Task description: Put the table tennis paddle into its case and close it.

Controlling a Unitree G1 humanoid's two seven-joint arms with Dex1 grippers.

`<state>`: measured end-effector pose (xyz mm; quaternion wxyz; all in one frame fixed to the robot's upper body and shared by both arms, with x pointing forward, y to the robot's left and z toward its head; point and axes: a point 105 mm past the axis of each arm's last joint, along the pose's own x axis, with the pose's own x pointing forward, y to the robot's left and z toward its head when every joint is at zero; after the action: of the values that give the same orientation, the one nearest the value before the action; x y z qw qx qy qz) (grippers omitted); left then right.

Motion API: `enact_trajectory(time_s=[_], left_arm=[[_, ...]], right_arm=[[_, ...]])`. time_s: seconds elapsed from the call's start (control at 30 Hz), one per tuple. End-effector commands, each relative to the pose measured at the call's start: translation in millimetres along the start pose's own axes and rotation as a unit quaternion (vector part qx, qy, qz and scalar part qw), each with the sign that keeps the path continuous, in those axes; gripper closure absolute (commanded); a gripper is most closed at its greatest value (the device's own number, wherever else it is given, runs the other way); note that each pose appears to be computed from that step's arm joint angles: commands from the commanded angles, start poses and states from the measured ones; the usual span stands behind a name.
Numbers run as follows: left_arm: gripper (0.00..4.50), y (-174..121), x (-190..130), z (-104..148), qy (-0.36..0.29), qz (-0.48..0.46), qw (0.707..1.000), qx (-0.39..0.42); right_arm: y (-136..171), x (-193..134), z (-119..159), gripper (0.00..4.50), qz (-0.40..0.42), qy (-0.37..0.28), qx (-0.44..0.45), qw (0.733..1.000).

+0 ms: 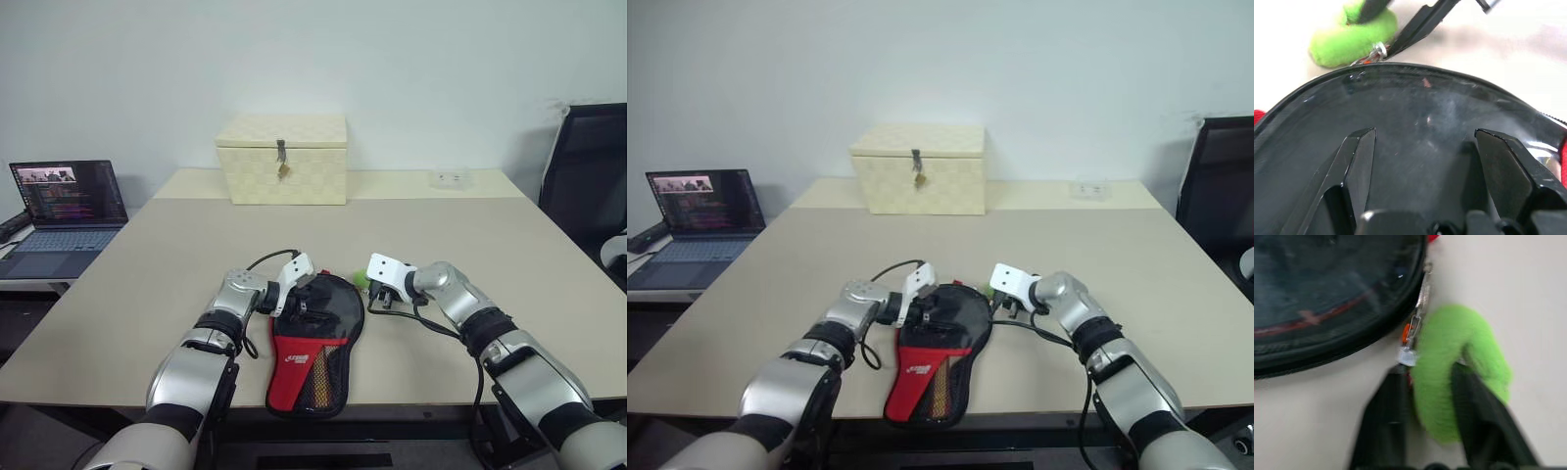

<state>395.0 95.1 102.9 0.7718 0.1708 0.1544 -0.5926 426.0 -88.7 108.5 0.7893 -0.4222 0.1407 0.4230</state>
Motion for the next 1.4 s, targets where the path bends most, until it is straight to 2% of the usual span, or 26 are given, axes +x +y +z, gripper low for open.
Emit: enact_trajectory(time_s=[0.03,0.27,0.37,0.47,0.67,1.0,1.2,1.4], left_arm=[[0.98,-5,4,-10,0.016,-0.008,1.000,-0.005],[0.98,-12,11,-16,0.025,-0.023,0.999,-0.013],[0.98,-15,14,-17,0.025,-0.032,0.999,-0.016],[0.98,-15,17,-20,0.031,-0.029,0.999,-0.020],[0.98,-15,26,-21,0.032,-0.013,0.999,-0.030],[0.98,-15,37,-21,0.033,0.004,0.999,-0.029],[0.98,-16,42,-24,0.039,0.014,0.999,-0.025],[0.98,-15,44,-22,0.035,0.019,0.999,-0.023]], right_arm=[[-3,-17,-20,4.49,0.003,0.028,0.000,1.000],[17,-69,-32,4.49,0.047,0.035,-0.008,0.998],[33,-95,-23,4.49,0.065,0.024,-0.007,0.998],[65,-114,-7,4.49,0.113,0.002,0.003,0.994],[124,-122,22,4.49,0.197,-0.032,0.021,0.980],[198,-148,27,4.49,0.320,-0.027,0.043,0.946],[216,-146,41,4.49,0.349,-0.055,0.067,0.933],[198,-132,44,4.49,0.296,-0.058,0.097,0.949]])
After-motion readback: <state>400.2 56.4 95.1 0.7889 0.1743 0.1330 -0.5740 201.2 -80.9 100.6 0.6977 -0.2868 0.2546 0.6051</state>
